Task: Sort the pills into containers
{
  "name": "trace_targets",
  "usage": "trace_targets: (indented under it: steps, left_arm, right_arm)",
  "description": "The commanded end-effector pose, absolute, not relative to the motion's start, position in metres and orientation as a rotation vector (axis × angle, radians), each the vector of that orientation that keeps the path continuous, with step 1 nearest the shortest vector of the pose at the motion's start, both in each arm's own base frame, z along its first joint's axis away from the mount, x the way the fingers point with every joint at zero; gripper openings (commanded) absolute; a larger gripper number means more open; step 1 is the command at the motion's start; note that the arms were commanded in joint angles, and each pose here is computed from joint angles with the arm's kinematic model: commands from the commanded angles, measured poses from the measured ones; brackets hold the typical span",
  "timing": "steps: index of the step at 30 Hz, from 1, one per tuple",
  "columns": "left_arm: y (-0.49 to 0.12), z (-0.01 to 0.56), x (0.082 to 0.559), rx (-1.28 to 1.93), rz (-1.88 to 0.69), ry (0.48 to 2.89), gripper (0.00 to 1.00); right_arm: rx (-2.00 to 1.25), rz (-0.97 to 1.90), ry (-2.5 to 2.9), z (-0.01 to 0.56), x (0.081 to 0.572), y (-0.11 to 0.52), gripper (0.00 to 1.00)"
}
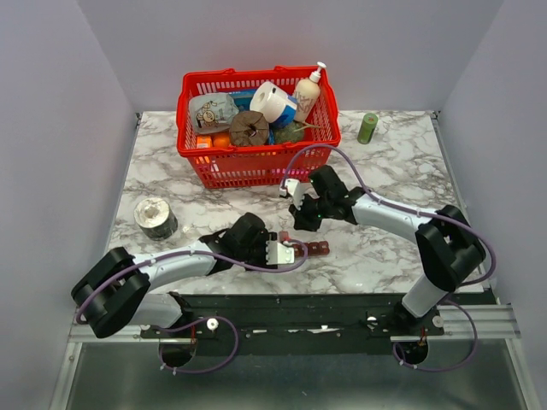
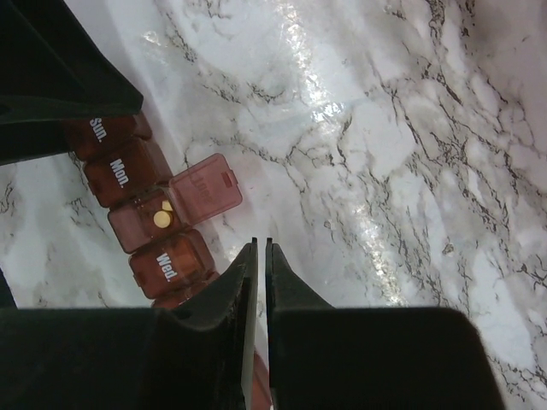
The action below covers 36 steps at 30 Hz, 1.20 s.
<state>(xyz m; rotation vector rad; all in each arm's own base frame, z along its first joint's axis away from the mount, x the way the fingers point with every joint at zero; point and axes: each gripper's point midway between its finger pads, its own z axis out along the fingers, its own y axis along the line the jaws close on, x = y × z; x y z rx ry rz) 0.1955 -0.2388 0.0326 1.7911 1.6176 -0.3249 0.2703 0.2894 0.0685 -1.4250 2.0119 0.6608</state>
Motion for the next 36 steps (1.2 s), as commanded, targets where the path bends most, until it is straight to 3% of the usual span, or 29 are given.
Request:
trace_targets:
  steps: [1,14,21,25,31,36]
  left_arm:
    - [-0.246,0.035,0.188,1.841,-0.386,1.573,0.61]
    - [-0.247,0.028,0.186,1.880,-0.397,1.603,0.38]
    - [-0.246,0.027,0.186,1.876,-0.392,1.604,0.36]
    - [-0.245,0.027,0.186,1.872,-0.389,1.599,0.36]
    - [-0.245,0.027,0.186,1.871,-0.389,1.598,0.36]
    - [-0.245,0.028,0.187,1.869,-0.384,1.594,0.36]
  right_arm:
    - [-1.396,0.641,2.040,0.067,0.275,0.298,0.15]
    - [-1.390,0.639,2.145,0.045,0.271,0.309,0.15]
    - [-1.386,0.713,2.184,0.041,0.263,0.315,0.16]
    - [-1.338,0.537,2.203,0.040,0.283,0.302,0.16]
    - [-1.312,0.496,2.174,0.052,0.289,0.298,0.16]
    - [-1.335,0.636,2.215,0.042,0.273,0.309,0.17]
